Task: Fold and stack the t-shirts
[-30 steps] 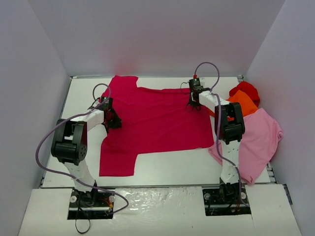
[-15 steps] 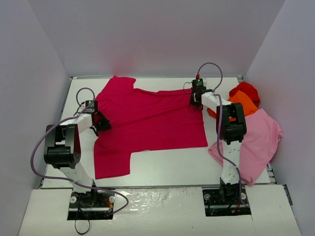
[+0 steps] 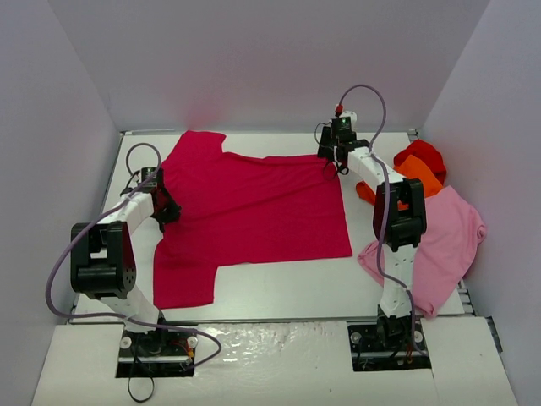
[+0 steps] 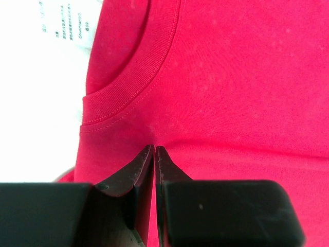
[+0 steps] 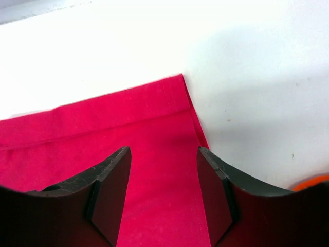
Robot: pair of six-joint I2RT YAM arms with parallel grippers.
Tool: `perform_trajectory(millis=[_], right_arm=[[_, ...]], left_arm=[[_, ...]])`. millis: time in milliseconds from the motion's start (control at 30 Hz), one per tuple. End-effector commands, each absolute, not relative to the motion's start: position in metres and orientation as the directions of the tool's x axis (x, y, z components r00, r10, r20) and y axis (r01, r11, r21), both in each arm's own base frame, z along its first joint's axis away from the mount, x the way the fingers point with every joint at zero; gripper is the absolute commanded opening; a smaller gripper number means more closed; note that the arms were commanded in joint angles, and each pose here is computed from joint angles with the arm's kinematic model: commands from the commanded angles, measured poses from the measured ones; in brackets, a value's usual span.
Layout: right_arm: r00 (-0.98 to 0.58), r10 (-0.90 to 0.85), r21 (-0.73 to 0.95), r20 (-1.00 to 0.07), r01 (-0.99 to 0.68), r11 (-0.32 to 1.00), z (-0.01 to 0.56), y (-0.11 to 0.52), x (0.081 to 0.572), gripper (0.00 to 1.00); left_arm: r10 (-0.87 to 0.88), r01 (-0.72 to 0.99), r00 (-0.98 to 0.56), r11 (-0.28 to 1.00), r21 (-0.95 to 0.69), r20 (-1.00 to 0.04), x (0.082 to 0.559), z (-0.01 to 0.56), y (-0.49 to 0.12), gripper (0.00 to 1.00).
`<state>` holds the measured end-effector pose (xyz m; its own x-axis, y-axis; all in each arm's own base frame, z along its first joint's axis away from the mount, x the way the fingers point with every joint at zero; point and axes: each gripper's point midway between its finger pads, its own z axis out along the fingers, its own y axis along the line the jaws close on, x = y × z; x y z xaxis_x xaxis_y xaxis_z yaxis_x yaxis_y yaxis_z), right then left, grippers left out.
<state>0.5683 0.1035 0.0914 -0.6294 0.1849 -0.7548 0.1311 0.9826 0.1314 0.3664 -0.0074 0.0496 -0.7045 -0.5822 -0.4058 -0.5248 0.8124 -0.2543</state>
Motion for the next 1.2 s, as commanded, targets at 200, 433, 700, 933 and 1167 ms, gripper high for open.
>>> perform_trajectory(millis=[200, 433, 700, 933, 1167], right_arm=[[-0.625, 0.151, 0.134, -0.766, 0.073, 0.988, 0.096, 0.116, 0.595, 0.29], [-0.63, 0.112, 0.062, -0.768, 0.101, 0.993, 0.082, 0.103, 0.613, 0.37], [-0.633, 0.135, 0.052, -0.763, 0.147, 0.988, 0.066, 0.083, 0.622, 0.38], [-0.658, 0.11, 0.009, -0.745, 0.155, 0.988, 0.045, 0.076, 0.615, 0.37], [-0.626, 0.133, 0.052, -0.768, 0.146, 0.988, 0.046, 0.082, 0.623, 0.37]], left_arm=[[-0.59, -0.419, -0.686, 0.799, -0.432, -0.426, 0.398, 0.091, -0.036, 0.05], [-0.538, -0.384, -0.731, 0.833, -0.399, -0.421, 0.384, 0.084, -0.054, 0.05], [-0.52, -0.379, -0.754, 0.843, -0.381, -0.4, 0.378, 0.072, -0.058, 0.05], [-0.516, -0.377, -0.76, 0.845, -0.378, -0.396, 0.378, 0.068, -0.06, 0.05], [-0.51, -0.374, -0.764, 0.849, -0.373, -0.395, 0.379, 0.066, -0.062, 0.05]])
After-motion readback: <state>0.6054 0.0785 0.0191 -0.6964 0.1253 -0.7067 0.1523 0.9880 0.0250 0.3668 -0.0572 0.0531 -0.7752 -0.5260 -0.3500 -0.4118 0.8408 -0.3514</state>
